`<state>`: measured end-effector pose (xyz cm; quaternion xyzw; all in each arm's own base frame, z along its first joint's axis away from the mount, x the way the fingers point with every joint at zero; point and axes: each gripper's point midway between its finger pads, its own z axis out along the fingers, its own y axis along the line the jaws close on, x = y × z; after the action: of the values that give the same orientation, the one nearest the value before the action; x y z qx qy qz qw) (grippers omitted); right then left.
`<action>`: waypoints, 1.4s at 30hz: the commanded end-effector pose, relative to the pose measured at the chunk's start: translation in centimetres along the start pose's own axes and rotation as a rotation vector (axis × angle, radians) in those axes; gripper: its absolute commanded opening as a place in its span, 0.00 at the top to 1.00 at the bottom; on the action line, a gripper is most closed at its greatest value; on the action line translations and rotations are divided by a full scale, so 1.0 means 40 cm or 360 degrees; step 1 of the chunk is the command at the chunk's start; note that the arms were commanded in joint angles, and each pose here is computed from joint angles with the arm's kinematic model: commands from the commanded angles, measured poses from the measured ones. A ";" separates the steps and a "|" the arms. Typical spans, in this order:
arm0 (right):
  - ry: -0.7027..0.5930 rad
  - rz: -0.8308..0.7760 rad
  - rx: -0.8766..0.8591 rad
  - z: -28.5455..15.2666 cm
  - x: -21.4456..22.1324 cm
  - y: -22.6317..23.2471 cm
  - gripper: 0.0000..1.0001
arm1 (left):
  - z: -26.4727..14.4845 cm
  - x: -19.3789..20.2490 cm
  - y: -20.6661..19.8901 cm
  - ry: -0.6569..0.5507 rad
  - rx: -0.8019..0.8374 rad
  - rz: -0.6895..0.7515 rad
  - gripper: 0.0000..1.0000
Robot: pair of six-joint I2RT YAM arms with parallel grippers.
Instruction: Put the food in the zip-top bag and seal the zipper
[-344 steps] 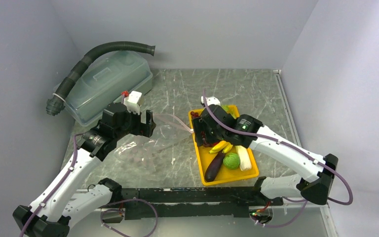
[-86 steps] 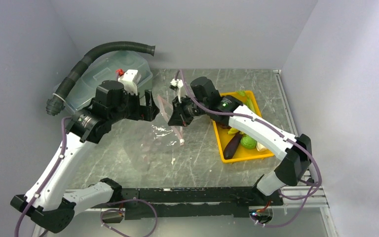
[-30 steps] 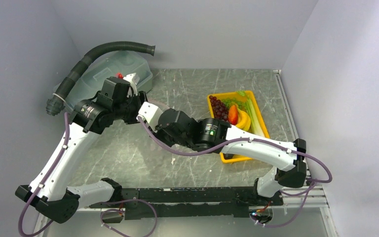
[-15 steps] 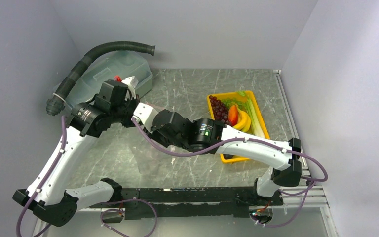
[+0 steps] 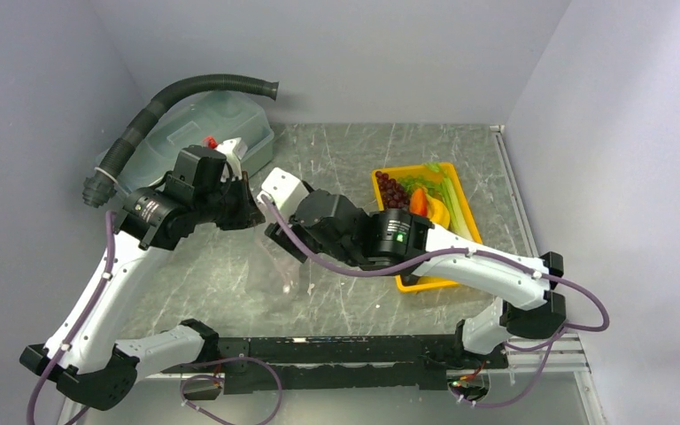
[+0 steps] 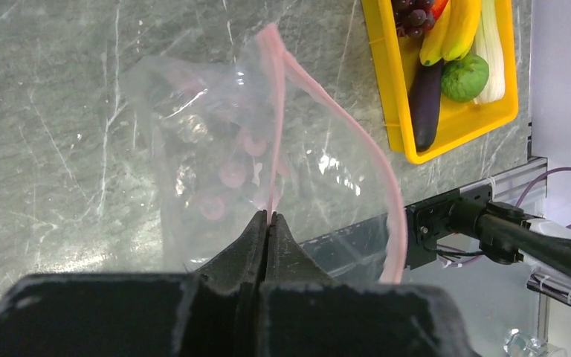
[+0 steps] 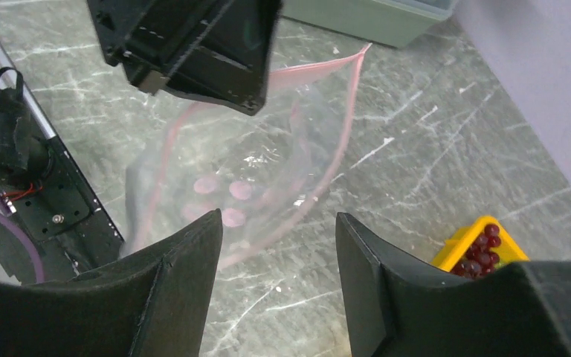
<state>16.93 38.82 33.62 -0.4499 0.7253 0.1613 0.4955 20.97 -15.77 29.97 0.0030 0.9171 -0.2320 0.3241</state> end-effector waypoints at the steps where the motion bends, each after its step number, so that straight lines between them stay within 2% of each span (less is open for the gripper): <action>1: -0.0038 0.0153 0.0191 -0.054 -0.036 -0.068 0.38 | -0.019 -0.003 -0.015 -0.0027 0.0063 0.0071 1.00; 7: 0.0062 0.0300 0.0247 -0.028 -0.030 -0.102 0.36 | -0.025 -0.005 -0.020 -0.0030 0.0079 0.0091 1.00; 20: 0.0281 0.0520 0.0200 0.078 0.018 -0.080 0.34 | -0.030 -0.016 -0.017 -0.0072 0.0058 0.0038 1.00; 27: 0.0408 0.0564 0.0293 0.116 0.075 -0.106 0.41 | -0.034 -0.026 -0.009 -0.0109 0.0024 0.0024 1.00; 30: 0.0427 0.0557 0.0304 0.121 0.085 -0.106 0.51 | -0.032 -0.025 -0.002 -0.0105 0.0003 0.0027 1.00; 33: 0.0438 0.0548 0.0318 0.127 0.089 -0.108 0.68 | -0.026 -0.023 0.002 -0.0097 -0.0013 0.0026 1.00; 37: 0.0416 0.0548 0.0319 0.126 0.078 -0.111 1.00 | -0.022 -0.020 0.011 -0.0085 -0.0044 0.0020 1.00; 40: 0.0403 0.0543 0.0337 0.125 0.075 -0.117 1.00 | -0.022 -0.019 0.016 -0.0077 -0.0066 0.0021 0.99; 42: 0.0403 0.0541 0.0357 0.127 0.075 -0.122 1.00 | -0.022 -0.017 0.014 -0.0061 -0.0065 0.0022 0.90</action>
<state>22.86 38.20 27.79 -0.2955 0.8673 0.1006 0.3876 20.99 -14.93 30.06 0.0032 0.9166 -0.2145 0.3375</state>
